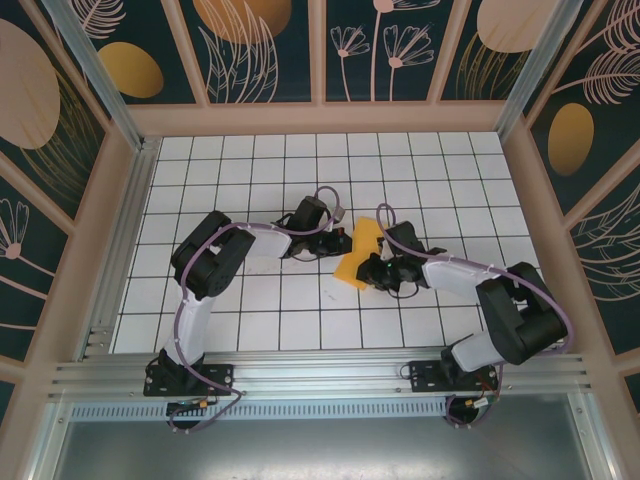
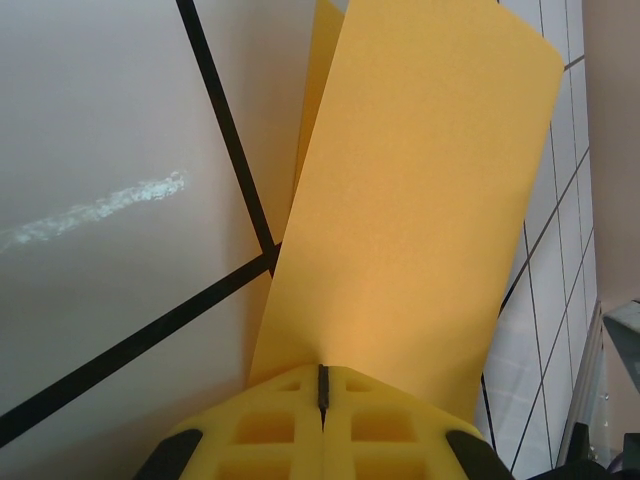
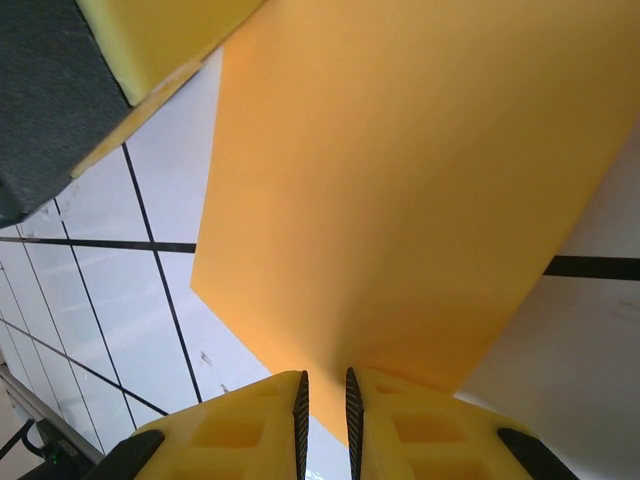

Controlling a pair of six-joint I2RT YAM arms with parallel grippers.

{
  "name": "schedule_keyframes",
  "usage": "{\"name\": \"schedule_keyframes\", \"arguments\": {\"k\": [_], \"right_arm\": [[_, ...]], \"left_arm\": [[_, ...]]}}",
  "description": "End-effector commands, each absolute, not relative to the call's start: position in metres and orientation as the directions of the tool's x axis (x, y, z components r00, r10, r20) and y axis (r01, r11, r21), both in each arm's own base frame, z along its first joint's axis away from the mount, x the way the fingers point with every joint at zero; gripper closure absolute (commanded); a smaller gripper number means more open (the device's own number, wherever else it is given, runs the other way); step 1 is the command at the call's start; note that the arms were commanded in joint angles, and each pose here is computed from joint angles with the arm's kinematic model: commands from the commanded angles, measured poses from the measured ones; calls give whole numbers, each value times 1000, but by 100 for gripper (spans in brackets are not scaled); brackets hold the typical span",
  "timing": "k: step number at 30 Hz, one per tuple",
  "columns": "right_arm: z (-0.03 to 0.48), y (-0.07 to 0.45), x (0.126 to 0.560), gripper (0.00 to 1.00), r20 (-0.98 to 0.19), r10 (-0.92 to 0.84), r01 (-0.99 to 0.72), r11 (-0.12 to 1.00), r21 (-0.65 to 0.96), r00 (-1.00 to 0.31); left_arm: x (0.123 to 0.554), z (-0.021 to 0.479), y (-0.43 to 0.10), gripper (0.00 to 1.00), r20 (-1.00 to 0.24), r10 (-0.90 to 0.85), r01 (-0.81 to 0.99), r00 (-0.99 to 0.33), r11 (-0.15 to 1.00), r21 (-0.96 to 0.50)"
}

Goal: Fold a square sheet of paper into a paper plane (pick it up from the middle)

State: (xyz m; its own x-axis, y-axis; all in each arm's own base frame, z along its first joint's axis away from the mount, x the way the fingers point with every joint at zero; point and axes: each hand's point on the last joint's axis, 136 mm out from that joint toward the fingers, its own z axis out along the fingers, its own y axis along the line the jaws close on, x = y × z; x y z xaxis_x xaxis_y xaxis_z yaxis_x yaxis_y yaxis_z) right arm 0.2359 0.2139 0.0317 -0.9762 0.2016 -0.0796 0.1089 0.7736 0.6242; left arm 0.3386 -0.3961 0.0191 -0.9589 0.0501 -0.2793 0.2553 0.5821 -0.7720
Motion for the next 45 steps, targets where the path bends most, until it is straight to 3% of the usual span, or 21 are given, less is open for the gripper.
{"name": "schedule_keyframes", "arguments": {"k": [1, 11, 25, 32, 41, 45], "right_arm": [[20, 211, 233, 78, -64, 215, 132, 780, 612, -975], [2, 202, 231, 78, -48, 238, 169, 801, 574, -970], [38, 208, 242, 76, -111, 238, 120, 776, 620, -965], [54, 179, 283, 74, -234, 326, 159, 831, 533, -916], [51, 145, 325, 61, -253, 413, 249, 832, 496, -875], [55, 147, 341, 68, -265, 420, 230, 813, 534, -868]], "left_arm": [[337, -25, -388, 97, -259, 65, 236, -964, 660, -713], [337, -25, -389, 97, -260, 66, 238, -963, 658, -714], [339, -15, -394, 96, -269, 65, 248, -961, 630, -736], [349, 26, -404, 88, -340, 27, 295, -940, 565, -770], [357, 32, -412, 88, -354, 21, 307, -935, 548, -778], [358, 29, -414, 88, -349, 27, 306, -937, 547, -779]]}}
